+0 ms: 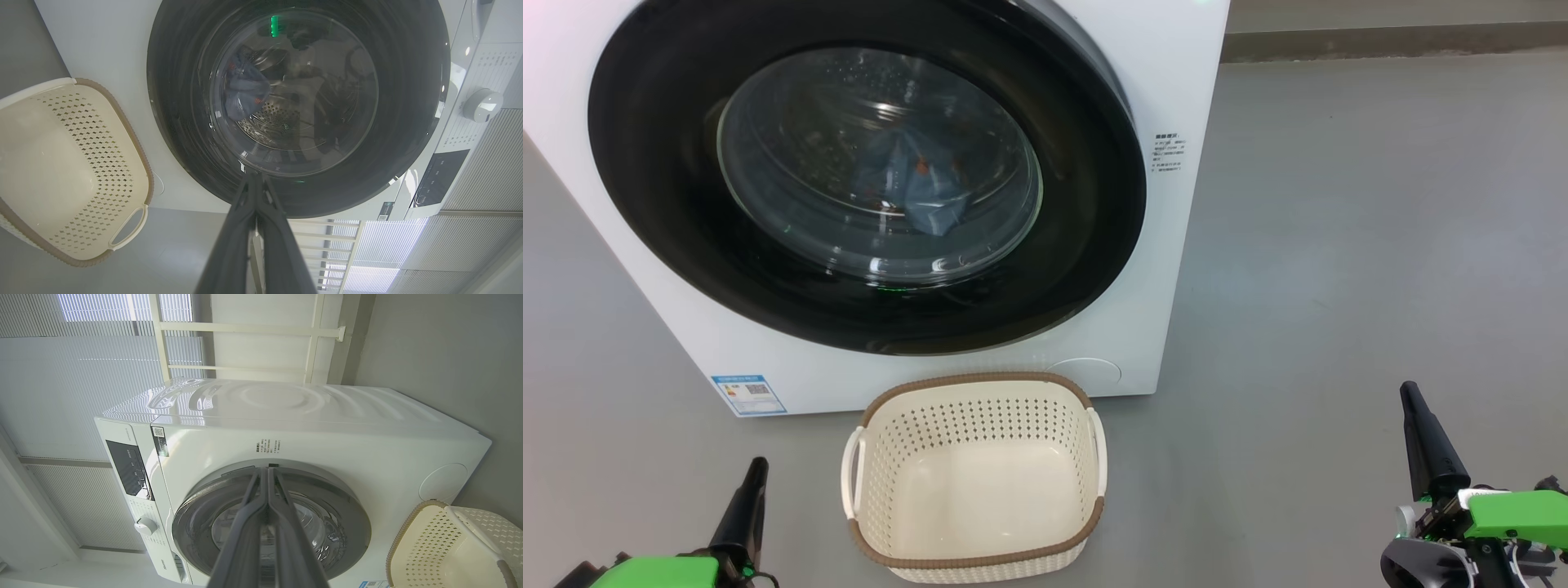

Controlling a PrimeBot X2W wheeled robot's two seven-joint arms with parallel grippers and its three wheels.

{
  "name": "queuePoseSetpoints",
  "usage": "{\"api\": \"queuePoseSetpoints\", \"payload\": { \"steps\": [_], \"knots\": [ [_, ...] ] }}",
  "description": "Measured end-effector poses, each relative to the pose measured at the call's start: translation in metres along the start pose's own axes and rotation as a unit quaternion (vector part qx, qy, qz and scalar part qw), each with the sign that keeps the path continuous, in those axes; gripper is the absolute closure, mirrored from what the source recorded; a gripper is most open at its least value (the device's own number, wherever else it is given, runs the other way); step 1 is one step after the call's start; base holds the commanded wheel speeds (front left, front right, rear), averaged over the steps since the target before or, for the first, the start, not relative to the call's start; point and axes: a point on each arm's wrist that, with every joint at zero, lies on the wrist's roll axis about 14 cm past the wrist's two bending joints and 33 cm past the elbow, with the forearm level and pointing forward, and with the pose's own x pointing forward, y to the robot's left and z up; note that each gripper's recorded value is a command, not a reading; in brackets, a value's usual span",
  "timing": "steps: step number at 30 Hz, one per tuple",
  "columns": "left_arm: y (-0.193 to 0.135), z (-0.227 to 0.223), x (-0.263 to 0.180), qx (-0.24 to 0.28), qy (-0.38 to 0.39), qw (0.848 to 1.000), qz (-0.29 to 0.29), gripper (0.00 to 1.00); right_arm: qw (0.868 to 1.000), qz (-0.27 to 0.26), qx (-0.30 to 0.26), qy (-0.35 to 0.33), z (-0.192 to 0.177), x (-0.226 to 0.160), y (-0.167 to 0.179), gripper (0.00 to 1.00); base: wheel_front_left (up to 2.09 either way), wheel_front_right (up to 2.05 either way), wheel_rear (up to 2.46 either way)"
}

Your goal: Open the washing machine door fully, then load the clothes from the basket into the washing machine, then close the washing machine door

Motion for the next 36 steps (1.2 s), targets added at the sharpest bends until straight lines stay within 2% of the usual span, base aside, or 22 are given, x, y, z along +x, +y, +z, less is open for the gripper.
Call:
{"api": "queuePoseSetpoints", "payload": {
  "steps": [36],
  "knots": [
    [0.0002, 0.0011, -0.0001, -0.001, -0.002, 1.000, 0.000, 1.00, 1.000, 0.000, 0.001, -0.001, 0.0000, 0.0000, -0.0001, 1.00, 0.00, 0.00, 0.00]
  ]
}}
